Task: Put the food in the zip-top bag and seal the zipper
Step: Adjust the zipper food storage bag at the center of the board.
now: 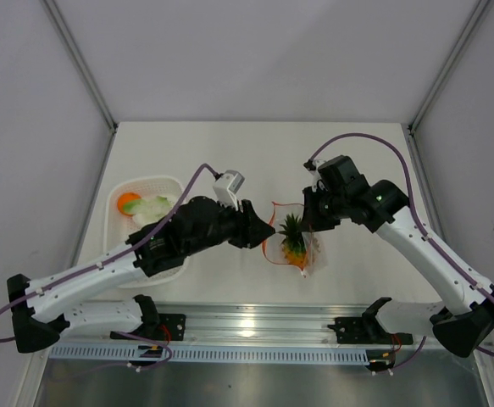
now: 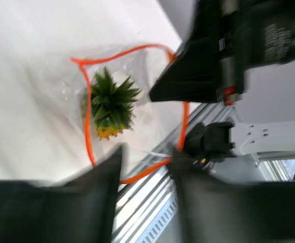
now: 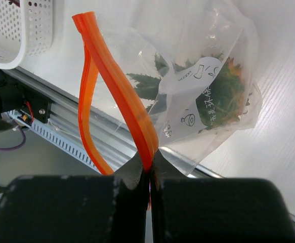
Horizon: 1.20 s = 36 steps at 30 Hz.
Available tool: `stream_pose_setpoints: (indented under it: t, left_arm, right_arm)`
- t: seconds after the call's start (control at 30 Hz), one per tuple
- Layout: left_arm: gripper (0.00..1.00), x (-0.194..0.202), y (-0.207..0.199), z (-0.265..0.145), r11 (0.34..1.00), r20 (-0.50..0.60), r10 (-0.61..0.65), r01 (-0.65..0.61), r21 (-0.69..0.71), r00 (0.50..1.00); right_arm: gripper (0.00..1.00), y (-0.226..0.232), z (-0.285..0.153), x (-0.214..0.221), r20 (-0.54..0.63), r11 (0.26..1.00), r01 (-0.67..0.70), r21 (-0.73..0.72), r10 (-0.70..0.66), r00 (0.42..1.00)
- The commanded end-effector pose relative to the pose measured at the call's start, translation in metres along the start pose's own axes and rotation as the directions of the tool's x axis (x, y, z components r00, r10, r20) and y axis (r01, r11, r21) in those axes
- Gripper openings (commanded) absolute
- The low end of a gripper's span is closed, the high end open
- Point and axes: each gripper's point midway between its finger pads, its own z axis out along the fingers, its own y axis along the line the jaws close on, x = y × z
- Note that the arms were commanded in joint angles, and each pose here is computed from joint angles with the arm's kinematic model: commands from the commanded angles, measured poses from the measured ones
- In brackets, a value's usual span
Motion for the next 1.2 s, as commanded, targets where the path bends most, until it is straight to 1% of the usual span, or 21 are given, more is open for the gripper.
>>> stream_pose_setpoints:
  t: [0.0,0.1,0.13,0.23,0.33,0.43,0.47,0.5,0.53,0.57,0.6,0.63,0.67,0.7,0.77,0.8,0.93,1.03,1.1,1.17]
  left_arm:
    - [0.54,0.044,0.031,0.011,0.995,-0.120,-0.039,0.028,-0.092,0.992]
    - [0.68,0.072,0.042,0.025,0.993,-0.167,-0.083,0.067,-0.100,0.982]
    - [0.70,0.076,0.043,0.028,0.992,-0.173,-0.096,0.079,-0.101,0.980]
    - [0.72,0.091,0.046,0.036,0.990,-0.221,-0.108,0.084,-0.115,0.969]
    - [0.73,0.096,0.044,0.043,0.989,-0.249,-0.106,0.077,-0.122,0.963]
    - [0.71,0.103,0.044,0.052,0.989,-0.281,-0.102,0.067,-0.131,0.954]
    - [0.67,0.102,0.043,0.055,0.989,-0.284,-0.097,0.062,-0.132,0.954]
    - [0.42,0.092,0.036,0.058,0.992,-0.271,-0.082,0.052,-0.116,0.959]
    - [0.28,0.095,0.032,0.060,0.994,-0.295,-0.072,0.044,-0.098,0.953]
    - [0.16,0.091,0.029,0.061,0.996,-0.291,-0.060,0.036,-0.087,0.955]
    - [0.01,0.087,0.025,0.061,0.997,-0.287,-0.051,0.030,-0.076,0.957]
    - [0.01,0.071,0.011,0.061,0.999,-0.265,-0.034,0.024,-0.041,0.964]
    - [0.01,0.065,0.006,0.060,0.999,-0.255,-0.027,0.021,-0.026,0.967]
    - [0.01,0.057,-0.003,0.057,1.000,-0.241,-0.013,0.014,0.000,0.970]
    - [0.01,0.045,-0.017,0.052,0.999,-0.221,-0.009,0.019,0.044,0.975]
    - [0.01,0.038,-0.025,0.045,0.997,-0.205,-0.008,0.023,0.069,0.979]
    - [0.01,0.032,-0.046,0.027,0.989,-0.186,-0.018,0.045,0.141,0.982]
    - [0.01,0.041,-0.036,0.022,0.991,-0.193,-0.033,0.058,0.123,0.981]
    - [0.01,0.051,-0.021,0.024,0.995,-0.202,-0.055,0.071,0.073,0.978]
    - [0.00,0.070,-0.003,0.030,0.997,-0.248,-0.068,0.076,0.024,0.967]
  right_arm:
    - [0.00,0.011,-0.006,-0.004,0.020,0.998,0.015,-0.065,-0.014,1.000]
    - [0.00,0.012,-0.005,-0.005,0.020,0.997,0.013,-0.080,-0.011,1.000]
    - [0.00,0.013,-0.005,-0.005,0.016,0.996,0.012,-0.086,-0.010,1.000]
    - [0.00,0.012,-0.005,-0.004,0.012,0.996,0.011,-0.083,-0.010,1.000]
    - [0.00,0.010,-0.004,-0.002,0.005,0.997,0.009,-0.081,-0.008,1.000]
    - [0.00,0.009,-0.002,-0.002,0.003,0.996,0.008,-0.083,-0.008,1.000]
    - [0.00,0.009,-0.003,-0.003,0.006,0.997,0.008,-0.081,-0.007,1.000]
    - [0.00,0.007,-0.003,-0.003,0.005,0.997,0.006,-0.073,-0.005,1.000]
    - [0.00,0.004,-0.003,-0.001,0.001,0.998,0.009,-0.062,-0.009,1.000]
    - [0.00,-0.002,-0.005,-0.004,0.013,0.999,0.008,-0.031,-0.007,1.000]
    - [0.00,-0.006,-0.007,-0.005,0.020,1.000,0.009,-0.007,-0.009,1.000]
    - [0.00,-0.012,-0.011,-0.004,0.020,1.000,0.012,0.023,-0.012,1.000]
    - [0.00,-0.018,-0.013,-0.005,0.028,0.999,0.013,0.052,-0.014,1.000]
    - [0.00,-0.026,-0.020,-0.012,0.061,0.995,0.013,0.098,-0.019,0.998]
    - [0.00,-0.032,-0.031,-0.013,0.078,0.991,0.023,0.135,-0.034,0.996]
    - [0.00,-0.033,-0.040,-0.019,0.104,0.989,0.026,0.146,-0.042,0.994]
    - [0.00,-0.030,-0.057,-0.021,0.132,0.991,0.030,0.129,-0.048,0.990]
    - [0.00,-0.026,-0.053,-0.013,0.114,0.995,0.031,0.095,-0.042,0.993]
    - [0.00,-0.027,-0.045,-0.006,0.099,0.996,0.024,0.085,-0.032,0.995]
    - [0.00,-0.033,-0.026,0.007,0.053,0.997,0.018,0.081,-0.022,0.998]
